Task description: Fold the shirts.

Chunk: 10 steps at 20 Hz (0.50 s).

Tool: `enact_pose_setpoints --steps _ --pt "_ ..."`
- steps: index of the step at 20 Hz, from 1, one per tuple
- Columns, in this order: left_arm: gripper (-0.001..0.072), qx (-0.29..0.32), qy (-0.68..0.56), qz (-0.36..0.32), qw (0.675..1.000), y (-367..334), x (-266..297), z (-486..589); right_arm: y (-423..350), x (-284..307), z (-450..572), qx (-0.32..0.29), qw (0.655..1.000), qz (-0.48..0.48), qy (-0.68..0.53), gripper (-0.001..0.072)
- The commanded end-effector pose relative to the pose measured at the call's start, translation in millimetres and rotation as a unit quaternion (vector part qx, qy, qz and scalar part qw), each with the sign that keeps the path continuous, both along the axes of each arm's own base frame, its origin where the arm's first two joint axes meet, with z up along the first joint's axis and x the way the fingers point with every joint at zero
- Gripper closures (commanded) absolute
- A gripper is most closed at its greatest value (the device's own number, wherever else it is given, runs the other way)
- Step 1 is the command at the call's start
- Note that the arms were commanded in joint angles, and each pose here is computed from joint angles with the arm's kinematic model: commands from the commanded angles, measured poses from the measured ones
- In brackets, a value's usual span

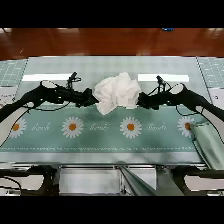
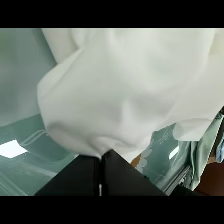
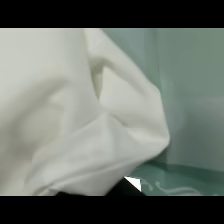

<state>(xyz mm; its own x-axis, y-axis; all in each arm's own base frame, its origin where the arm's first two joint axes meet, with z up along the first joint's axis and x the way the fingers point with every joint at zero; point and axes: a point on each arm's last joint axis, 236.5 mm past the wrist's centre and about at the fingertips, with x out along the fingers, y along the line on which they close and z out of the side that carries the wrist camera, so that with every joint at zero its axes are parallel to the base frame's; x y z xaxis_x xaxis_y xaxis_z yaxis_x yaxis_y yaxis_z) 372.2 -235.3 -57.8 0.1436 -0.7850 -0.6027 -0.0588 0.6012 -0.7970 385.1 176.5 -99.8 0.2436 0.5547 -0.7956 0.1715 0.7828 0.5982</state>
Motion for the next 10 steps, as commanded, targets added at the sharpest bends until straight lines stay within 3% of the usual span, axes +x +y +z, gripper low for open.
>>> enact_pose_setpoints --steps 1,6,10 --pt "0.0691 -0.012 -0.011 0.005 1.000 10 13 16 -3 3 12 -0.024 0.999 0.048 -0.008 0.0684" --pt "0.0691 -0.047 -0.121 -0.006 0.992 48 56 120 -38 51 138 -0.111 0.983 0.064 -0.132 0.0684" --pt "0.0691 -0.031 -0.290 0.018 0.956 90 80 261 -53 52 299 -0.145 0.947 0.059 -0.280 0.0684"
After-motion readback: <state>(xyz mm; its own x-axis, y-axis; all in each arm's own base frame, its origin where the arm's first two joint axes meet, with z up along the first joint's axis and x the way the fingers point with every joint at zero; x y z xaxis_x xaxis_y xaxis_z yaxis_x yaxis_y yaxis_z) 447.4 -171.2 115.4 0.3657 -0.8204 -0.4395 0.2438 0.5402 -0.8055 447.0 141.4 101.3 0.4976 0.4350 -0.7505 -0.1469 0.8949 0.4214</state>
